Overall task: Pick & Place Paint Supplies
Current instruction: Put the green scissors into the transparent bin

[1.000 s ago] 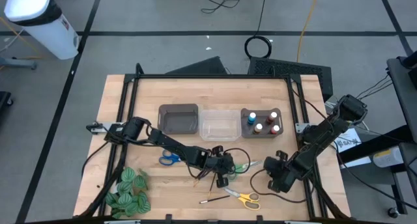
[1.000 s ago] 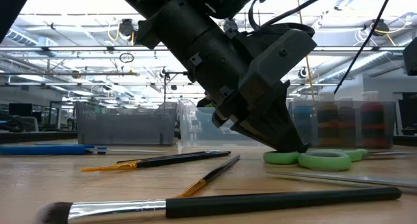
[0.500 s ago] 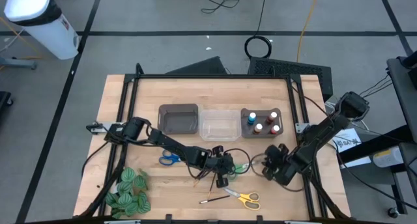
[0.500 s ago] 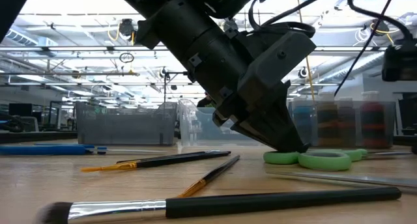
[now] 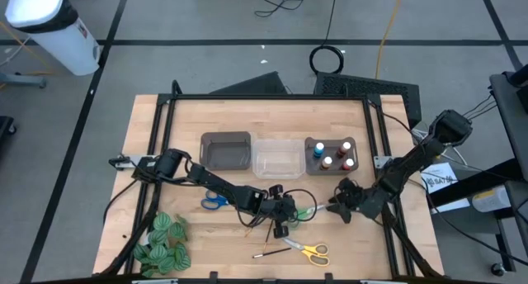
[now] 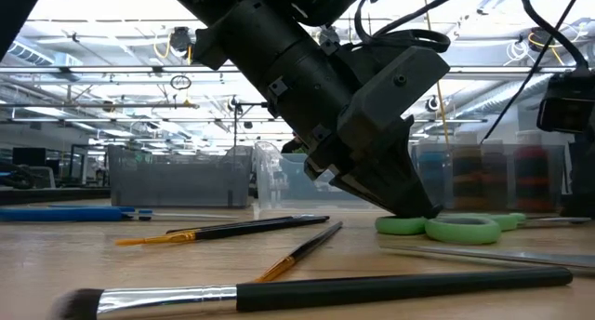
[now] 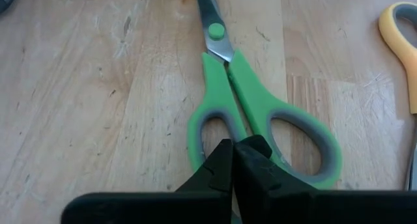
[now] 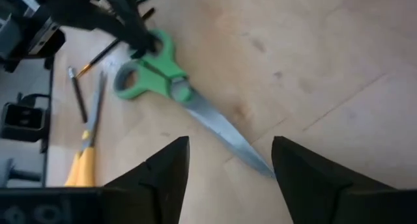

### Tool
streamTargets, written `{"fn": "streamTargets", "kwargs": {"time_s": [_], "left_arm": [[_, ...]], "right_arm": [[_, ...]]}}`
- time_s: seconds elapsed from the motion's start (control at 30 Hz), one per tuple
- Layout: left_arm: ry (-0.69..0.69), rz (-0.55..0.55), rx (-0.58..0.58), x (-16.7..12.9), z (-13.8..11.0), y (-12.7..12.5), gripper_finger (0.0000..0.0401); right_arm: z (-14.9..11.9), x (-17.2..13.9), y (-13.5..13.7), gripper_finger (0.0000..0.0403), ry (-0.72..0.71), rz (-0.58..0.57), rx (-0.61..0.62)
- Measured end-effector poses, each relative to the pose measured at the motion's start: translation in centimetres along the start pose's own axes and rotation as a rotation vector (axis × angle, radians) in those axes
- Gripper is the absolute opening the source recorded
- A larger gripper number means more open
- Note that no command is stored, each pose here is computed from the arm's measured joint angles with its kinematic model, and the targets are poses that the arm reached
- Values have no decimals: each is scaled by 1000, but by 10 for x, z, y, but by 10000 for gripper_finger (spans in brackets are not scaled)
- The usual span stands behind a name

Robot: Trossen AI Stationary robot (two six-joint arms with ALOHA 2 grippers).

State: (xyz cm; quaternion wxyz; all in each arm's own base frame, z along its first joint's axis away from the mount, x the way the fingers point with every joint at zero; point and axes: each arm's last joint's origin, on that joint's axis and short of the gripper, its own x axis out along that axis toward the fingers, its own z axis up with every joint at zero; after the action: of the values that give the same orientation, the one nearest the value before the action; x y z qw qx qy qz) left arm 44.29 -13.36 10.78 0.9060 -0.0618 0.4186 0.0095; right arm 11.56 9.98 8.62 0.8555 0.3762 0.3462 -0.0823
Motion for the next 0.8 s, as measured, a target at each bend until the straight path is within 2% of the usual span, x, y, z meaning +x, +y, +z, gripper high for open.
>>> {"fn": "streamTargets", "kwargs": {"time_s": [0.23, 0.33, 0.5, 0.8], "left_arm": [[2, 2, -9, 0, 0, 0, 18], [2, 3, -16, 0, 0, 0, 8], [2, 4, -22, 0, 0, 0, 14], [0, 12, -26, 0, 0, 0, 9]], "right_arm": [[-2, 0, 4, 182, 74, 49, 22], [-2, -1, 8, 176, 96, 94, 13], [-1, -1, 12, 163, 89, 146, -153], [-1, 5, 9, 138, -13, 55, -427]]}}
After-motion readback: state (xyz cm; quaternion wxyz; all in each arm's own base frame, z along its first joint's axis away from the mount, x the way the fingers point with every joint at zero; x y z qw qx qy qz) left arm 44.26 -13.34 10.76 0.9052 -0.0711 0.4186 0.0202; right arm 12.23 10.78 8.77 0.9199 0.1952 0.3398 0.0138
